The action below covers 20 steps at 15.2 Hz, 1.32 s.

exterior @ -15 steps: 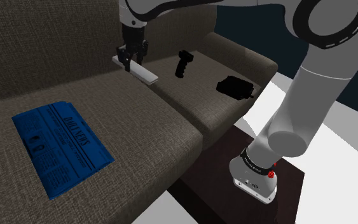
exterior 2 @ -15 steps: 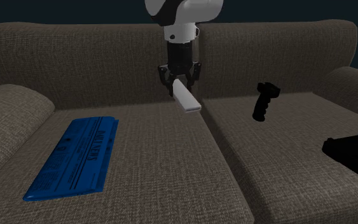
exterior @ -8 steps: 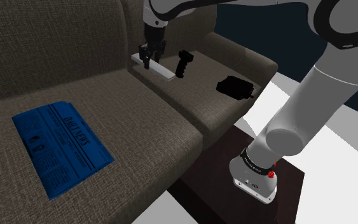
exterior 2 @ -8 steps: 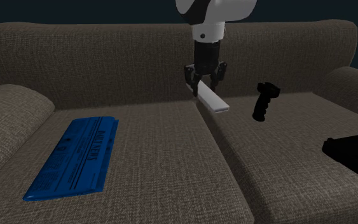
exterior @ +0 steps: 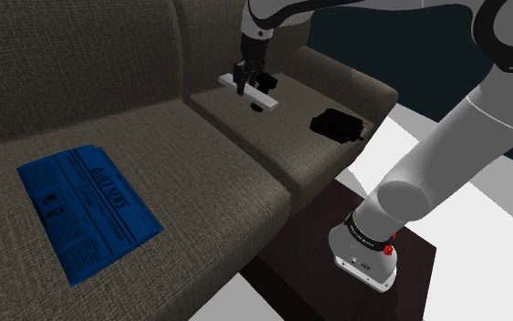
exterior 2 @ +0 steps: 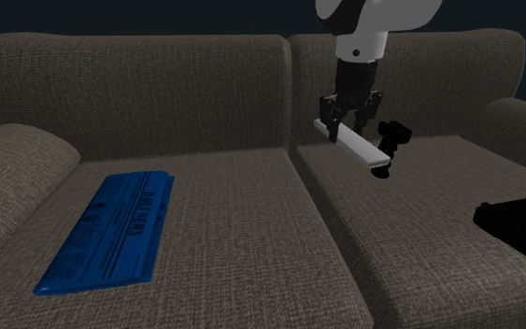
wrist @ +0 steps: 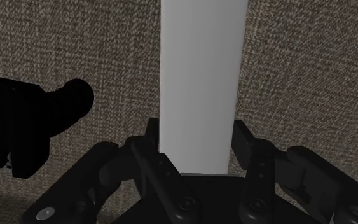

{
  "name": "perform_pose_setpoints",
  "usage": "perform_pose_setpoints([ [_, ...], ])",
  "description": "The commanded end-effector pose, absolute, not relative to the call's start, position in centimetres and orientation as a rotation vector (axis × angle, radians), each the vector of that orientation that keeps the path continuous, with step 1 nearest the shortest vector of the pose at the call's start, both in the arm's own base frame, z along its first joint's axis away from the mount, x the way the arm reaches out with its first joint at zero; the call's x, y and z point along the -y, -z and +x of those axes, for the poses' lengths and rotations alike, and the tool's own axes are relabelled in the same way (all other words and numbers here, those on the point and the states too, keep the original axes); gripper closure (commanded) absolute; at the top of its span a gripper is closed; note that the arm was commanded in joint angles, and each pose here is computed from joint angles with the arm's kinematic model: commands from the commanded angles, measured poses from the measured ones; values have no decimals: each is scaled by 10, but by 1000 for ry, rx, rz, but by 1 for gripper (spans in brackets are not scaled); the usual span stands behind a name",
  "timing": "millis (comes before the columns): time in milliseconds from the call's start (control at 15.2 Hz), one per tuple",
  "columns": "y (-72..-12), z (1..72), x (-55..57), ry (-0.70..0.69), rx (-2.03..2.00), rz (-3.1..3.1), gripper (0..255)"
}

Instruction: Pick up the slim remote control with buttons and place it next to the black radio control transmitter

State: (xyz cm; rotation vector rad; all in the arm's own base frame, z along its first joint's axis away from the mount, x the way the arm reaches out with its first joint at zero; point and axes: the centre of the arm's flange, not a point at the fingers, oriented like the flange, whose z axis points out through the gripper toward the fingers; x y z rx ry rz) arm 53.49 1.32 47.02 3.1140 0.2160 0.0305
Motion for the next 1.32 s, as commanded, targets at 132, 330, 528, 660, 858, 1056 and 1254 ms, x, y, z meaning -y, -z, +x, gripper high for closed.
perform_pose_setpoints([
  [132,-470,518,38,-31,-218,3114,255],
  [330,-470,506,75,-31,-218,3114,255],
  [528,-470,494,113,-31,-218,3114,255],
  [660,-470,487,138,-31,-218,3114,255],
  [858,-470,475,176,-31,-218,3114,255],
  [1056,-470,463,214,-31,-218,3114,255],
  [1254,-470,452,252,-31,-218,3114,255],
])
